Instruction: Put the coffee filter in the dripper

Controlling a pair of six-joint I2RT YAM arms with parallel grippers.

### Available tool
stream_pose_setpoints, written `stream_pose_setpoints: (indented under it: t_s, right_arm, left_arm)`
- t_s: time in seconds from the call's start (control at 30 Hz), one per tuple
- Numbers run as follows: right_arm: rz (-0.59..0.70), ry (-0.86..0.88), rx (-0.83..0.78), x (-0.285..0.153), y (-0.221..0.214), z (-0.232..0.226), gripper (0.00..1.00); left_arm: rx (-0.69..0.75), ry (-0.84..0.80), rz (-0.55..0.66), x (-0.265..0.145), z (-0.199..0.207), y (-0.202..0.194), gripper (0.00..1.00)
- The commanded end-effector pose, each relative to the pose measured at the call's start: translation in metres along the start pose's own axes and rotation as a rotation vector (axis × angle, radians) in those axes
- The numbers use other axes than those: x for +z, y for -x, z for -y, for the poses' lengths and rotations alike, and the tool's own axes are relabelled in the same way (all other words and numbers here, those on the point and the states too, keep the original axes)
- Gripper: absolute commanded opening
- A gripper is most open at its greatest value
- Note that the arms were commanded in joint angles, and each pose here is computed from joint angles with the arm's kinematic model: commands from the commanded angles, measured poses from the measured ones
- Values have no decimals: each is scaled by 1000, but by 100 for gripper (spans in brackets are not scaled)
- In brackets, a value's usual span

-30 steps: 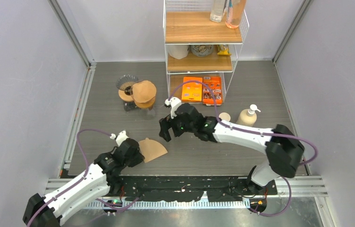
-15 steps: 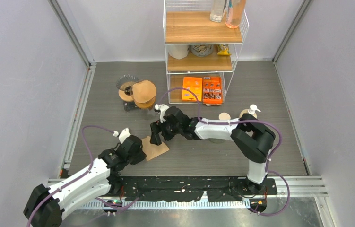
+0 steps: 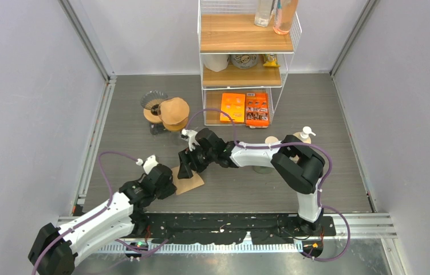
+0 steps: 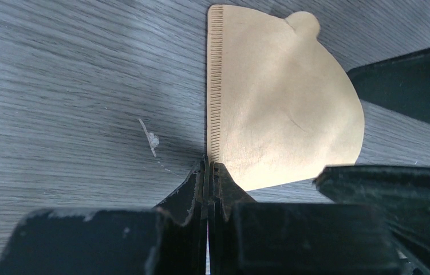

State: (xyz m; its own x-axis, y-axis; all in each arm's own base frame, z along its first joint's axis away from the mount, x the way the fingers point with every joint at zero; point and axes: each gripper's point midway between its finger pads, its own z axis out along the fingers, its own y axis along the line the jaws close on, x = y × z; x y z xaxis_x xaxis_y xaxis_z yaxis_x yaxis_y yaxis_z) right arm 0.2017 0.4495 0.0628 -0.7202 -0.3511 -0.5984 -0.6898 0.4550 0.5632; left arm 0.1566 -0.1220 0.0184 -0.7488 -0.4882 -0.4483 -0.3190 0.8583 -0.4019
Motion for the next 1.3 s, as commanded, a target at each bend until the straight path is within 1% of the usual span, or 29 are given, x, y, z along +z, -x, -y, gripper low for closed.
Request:
stream_pose_setpoints:
  t_s: [0.0,0.17,0.27,0.43,0.57,0.67,0.77,0.83,0.87,0.93,0.97,1.0,1.07,1.17,1.2,1.23,1.27]
  right_arm:
    - [30,129,-25,-7,20,-34,75]
    - [15,158,-25,-11,19,-43,74]
    - [-11,133,-7,-8,13,-40,73]
    - [-60,51,62,7,3,-21,64]
    - [-66,51,81,9,2,-20,58]
    - [-67,46,83,9,1,-20,56]
    - [-72,57,82,9,1,-21,47]
    - [-76,64,72,8,0,-22,37]
    - [-75,68,63,8,0,-23,27]
    - [-76,77,53,6,1,-25,17]
    - [-77,83,51,5,0,-26,15]
    - [-70,89,43,4,2,-28,11]
    - [-56,96,24,-1,6,-31,6]
    - [-18,82,-52,-11,16,-33,5]
    - [13,76,-120,-19,24,-36,5]
    - [18,69,-154,-24,23,-34,5]
    - [59,63,-248,-36,34,-39,5]
  left_arm:
    - [25,29,44,-2,-6,9,0]
    - [14,24,44,-2,-5,8,0]
    - [8,13,42,-1,-3,8,0]
    - [-4,3,36,-1,-2,6,0]
    - [-16,-5,26,1,-3,2,0]
    - [-25,-9,30,1,-4,1,0]
    - [-31,-24,37,0,-1,3,0]
    - [-31,-35,42,0,1,5,0]
    - [-29,-43,49,-1,3,6,0]
    - [-25,-69,67,-1,10,11,0]
    - [-26,-83,75,-2,14,14,1]
    - [-28,-97,79,-3,18,15,1]
    - [-25,-120,81,-5,25,18,1]
    - [-10,-148,92,-12,32,23,2]
    - [-7,-161,105,-17,35,27,4]
    - [-1,-173,122,-22,39,33,6]
    - [8,-190,141,-29,42,38,12]
